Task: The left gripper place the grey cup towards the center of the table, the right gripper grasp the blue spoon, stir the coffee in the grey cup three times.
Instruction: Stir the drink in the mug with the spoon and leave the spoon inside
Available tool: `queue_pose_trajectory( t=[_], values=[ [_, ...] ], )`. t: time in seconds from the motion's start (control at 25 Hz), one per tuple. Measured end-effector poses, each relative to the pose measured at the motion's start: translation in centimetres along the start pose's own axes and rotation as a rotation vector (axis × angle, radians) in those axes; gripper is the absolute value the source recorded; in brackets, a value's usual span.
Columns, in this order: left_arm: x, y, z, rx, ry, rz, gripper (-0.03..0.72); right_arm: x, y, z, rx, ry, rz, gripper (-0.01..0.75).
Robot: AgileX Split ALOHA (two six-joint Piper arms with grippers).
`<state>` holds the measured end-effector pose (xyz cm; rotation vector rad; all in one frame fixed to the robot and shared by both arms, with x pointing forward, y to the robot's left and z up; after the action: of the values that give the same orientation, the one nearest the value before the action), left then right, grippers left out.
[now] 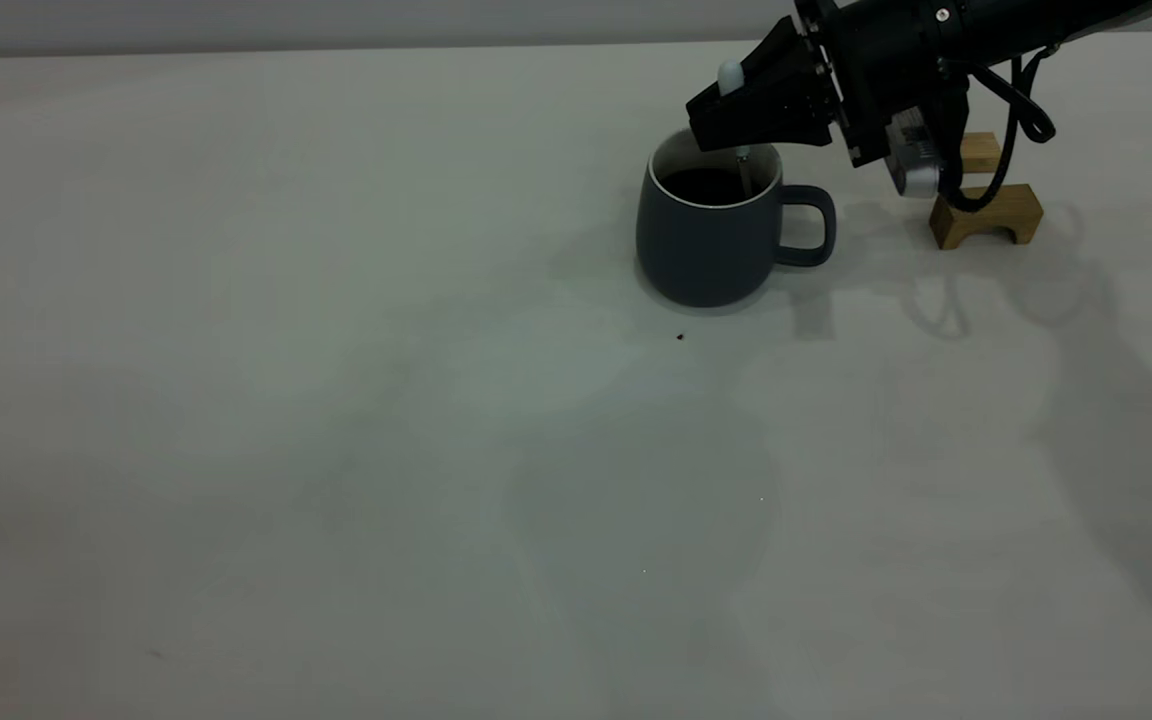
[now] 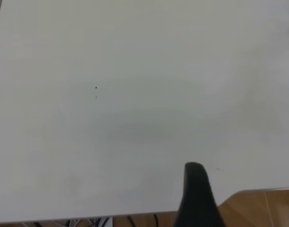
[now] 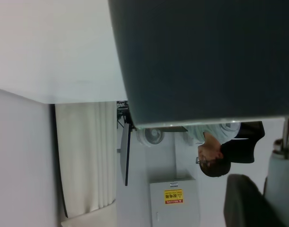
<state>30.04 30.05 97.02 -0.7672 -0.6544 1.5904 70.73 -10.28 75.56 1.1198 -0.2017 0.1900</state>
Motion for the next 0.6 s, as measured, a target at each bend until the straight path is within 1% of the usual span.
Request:
queue_pose_trajectory(
  t=[0.12, 0.2, 0.32, 0.44, 0.56, 0.6],
  values=[
    [0.0, 0.0, 0.0, 0.0, 0.0, 0.0, 0.585, -0.02, -0.01, 0.0, -0.001, 0.001, 0.0, 0.106],
    [0.0, 0.0, 0.0, 0.0, 0.0, 0.0, 0.585, -0.16, -0.29, 0.0, -0.015, 0.008, 0.006, 0.152],
    [0.0, 0.0, 0.0, 0.0, 0.0, 0.0, 0.585, -0.24, -0.43, 0.0, -0.022, 0.013, 0.01, 0.288],
    [0.0, 0.0, 0.0, 0.0, 0.0, 0.0, 0.585, -0.25, -0.45, 0.0, -0.024, 0.013, 0.012, 0.449],
    [0.0, 0.0, 0.0, 0.0, 0.0, 0.0, 0.585, -0.25, -0.45, 0.0, -0.024, 0.014, 0.049, 0.572],
    [0.0, 0.0, 0.0, 0.0, 0.0, 0.0, 0.585, -0.25, -0.45, 0.0, -0.023, 0.014, 0.07, 0.598]
  ],
)
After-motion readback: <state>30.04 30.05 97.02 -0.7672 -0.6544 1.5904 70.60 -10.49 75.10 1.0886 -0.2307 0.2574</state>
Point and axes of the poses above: a point on each arm's last joint axis where the gripper is mounted, z pointing back along that axis away from the gripper, x along the wrist's bending axis when the last joint is at zero, y = z × x, the point moved 10 cm from there along -z, pointing out along that axis toward the gripper, and after that the axes turned 11 degrees about z, right-handed, at the moved point
